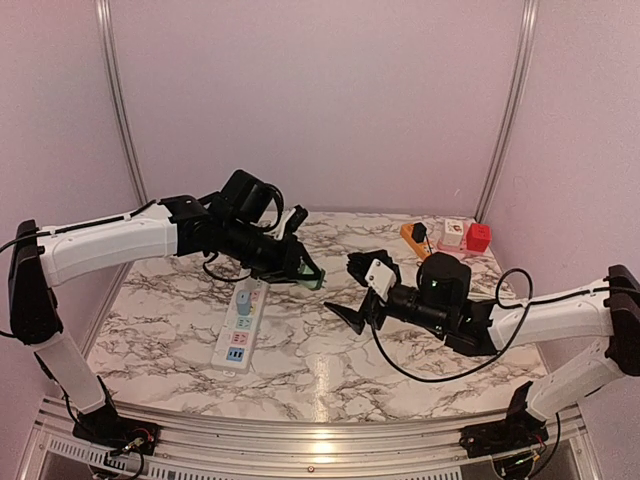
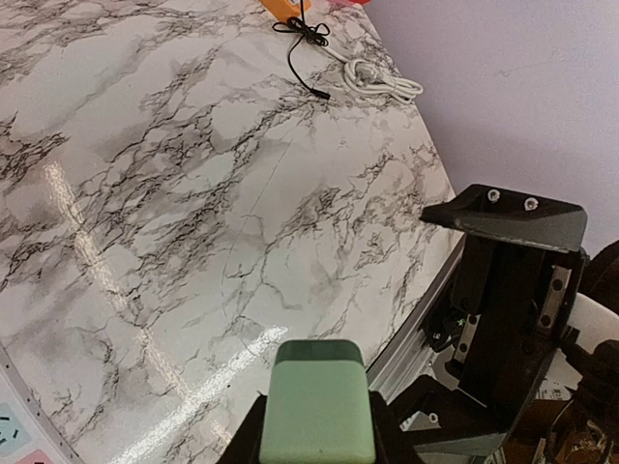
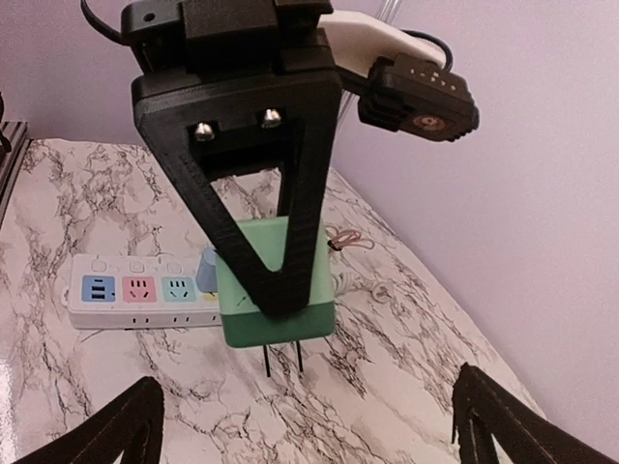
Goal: Insert the plug
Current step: Insert the plug into the socket slot.
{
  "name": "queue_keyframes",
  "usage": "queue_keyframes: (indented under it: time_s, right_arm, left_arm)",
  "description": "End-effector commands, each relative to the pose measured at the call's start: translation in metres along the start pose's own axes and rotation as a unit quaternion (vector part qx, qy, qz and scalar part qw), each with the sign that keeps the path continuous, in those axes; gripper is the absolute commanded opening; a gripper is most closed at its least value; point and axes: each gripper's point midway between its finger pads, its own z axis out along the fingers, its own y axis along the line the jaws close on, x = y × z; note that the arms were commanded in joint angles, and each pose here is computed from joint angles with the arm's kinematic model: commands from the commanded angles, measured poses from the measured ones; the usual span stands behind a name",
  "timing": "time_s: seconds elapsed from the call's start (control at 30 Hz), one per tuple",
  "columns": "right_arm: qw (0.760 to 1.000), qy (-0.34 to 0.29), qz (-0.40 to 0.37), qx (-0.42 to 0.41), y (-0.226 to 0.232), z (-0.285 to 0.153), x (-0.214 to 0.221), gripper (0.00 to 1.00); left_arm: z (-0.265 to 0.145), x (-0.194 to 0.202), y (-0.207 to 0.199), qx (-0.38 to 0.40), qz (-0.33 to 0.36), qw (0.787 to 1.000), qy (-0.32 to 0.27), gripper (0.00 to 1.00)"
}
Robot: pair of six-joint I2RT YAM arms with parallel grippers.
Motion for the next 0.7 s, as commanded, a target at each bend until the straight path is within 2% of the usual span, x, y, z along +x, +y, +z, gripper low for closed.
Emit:
queue_keyframes:
  time_s: [0.0,0.3,0.67]
  right_arm:
    - [1.0,-0.004,0.012,0.019,-0.005,-0.008,-0.002,0.99]
    - [0.998,0.027,0.017,0.059,-0.017,-0.008,0.015,0.98]
    - [0.997,0.028,0.018,0.073,-0.02,-0.011,0.018,0.98]
  left_arm:
    - [-0.015,0.006,0.025,-0.079,-0.003,0.997,0.002,0.02]
    - [-0.032,0.037,0.081,-0.208,-0.042,0.977,0.023,0.02]
    - [-0.056,0.075,0.115,-0.286,-0.054,0.955,0.062,0.02]
